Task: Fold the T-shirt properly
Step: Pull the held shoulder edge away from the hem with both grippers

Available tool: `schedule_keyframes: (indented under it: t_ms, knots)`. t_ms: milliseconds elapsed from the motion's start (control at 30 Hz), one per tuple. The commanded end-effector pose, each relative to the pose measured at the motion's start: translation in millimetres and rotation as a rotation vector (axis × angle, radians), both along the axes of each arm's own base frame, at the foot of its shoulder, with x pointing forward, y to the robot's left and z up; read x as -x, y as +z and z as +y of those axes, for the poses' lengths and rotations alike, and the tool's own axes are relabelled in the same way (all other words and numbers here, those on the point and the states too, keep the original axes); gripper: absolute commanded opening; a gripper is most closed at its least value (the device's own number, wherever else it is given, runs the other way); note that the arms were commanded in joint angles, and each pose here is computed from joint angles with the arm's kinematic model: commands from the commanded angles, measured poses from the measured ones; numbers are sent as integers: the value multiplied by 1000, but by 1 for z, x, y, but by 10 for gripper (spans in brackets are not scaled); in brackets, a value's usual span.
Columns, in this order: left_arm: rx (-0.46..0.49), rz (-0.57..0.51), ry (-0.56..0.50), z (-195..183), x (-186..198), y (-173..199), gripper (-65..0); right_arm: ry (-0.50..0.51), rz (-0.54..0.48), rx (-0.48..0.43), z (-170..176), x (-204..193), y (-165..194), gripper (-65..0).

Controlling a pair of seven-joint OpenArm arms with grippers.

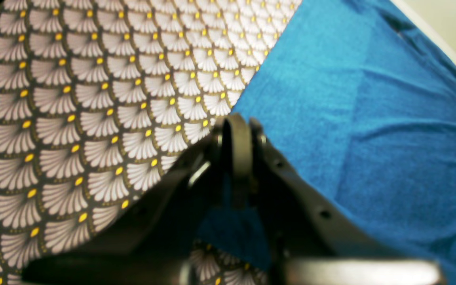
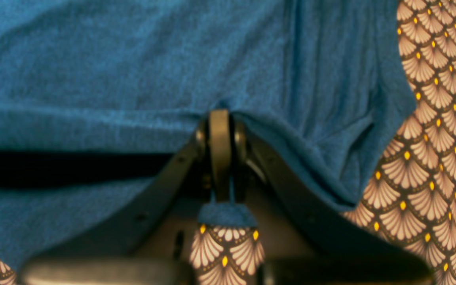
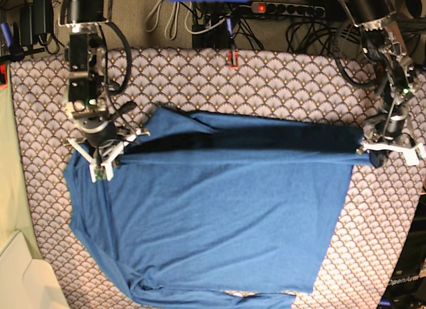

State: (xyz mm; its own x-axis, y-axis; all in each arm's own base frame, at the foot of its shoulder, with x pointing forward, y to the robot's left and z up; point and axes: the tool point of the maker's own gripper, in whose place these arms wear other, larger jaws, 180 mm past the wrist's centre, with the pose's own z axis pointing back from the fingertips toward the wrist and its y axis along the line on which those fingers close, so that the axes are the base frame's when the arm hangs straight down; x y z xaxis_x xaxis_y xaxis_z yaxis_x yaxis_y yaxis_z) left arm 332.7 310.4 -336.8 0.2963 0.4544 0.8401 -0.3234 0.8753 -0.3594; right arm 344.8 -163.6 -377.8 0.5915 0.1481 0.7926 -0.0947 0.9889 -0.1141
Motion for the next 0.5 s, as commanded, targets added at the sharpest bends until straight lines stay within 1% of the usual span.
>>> schedule_keyframes:
  t_ms: [0,133,267,400,467]
  knots:
    - [-23,-52,7,6,-6,17,-632,0,-60,8,-3,-11,16,-650]
    - [-22,-65,2,4,-12,21,-631,0,-60,8,-3,-11,16,-650]
    - [-3,-40,13,6,-10,10,-631,0,-59,8,-3,-10,16,-650]
    - [8,-40,13,4,-7,9,-631,0,-59,8,-3,-10,16,-650]
    - [23,16,3,2,4,-6,-632,0,-59,8,-3,-10,16,-650]
